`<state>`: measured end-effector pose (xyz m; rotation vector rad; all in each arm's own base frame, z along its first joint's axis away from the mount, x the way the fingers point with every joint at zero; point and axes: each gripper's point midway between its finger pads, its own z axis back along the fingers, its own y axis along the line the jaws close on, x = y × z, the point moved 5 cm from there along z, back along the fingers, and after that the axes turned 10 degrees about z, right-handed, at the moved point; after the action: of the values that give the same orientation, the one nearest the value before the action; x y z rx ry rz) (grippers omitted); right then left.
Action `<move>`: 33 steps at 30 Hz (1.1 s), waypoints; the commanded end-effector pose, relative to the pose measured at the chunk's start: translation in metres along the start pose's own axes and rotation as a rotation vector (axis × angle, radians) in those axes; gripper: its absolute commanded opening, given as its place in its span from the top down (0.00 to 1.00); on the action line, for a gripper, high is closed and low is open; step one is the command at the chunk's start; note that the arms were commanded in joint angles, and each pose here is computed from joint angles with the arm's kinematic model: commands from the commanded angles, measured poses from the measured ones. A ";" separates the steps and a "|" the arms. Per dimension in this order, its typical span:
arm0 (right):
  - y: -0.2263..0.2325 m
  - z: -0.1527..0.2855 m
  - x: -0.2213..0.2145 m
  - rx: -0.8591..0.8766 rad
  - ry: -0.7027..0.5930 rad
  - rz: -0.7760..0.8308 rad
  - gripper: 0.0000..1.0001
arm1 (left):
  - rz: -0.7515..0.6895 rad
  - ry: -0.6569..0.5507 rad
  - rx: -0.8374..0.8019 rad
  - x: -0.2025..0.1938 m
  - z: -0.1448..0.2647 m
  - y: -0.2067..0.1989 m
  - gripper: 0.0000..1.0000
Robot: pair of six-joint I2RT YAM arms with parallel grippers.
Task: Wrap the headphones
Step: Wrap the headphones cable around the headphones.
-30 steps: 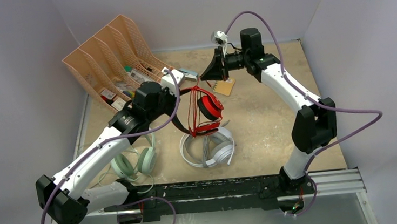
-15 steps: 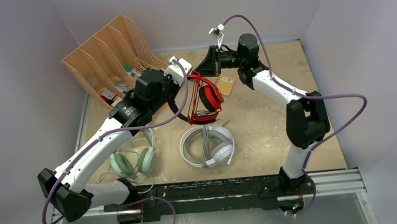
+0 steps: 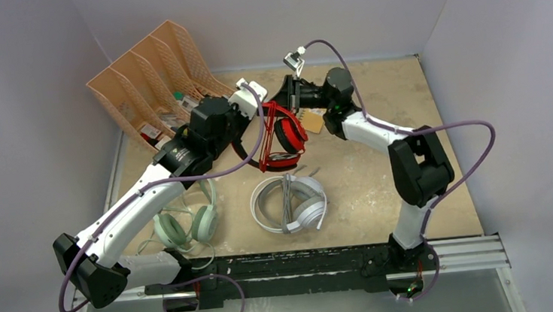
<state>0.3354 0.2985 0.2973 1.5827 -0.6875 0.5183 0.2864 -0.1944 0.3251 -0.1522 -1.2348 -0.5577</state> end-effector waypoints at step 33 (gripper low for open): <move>0.063 0.011 -0.016 -0.029 -0.039 -0.030 1.00 | 0.078 -0.184 -0.008 0.043 0.016 0.001 1.00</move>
<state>0.2992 0.2911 0.3097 1.5533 -0.6632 0.3640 0.2816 -0.2041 0.3272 -0.2030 -1.2406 -0.5796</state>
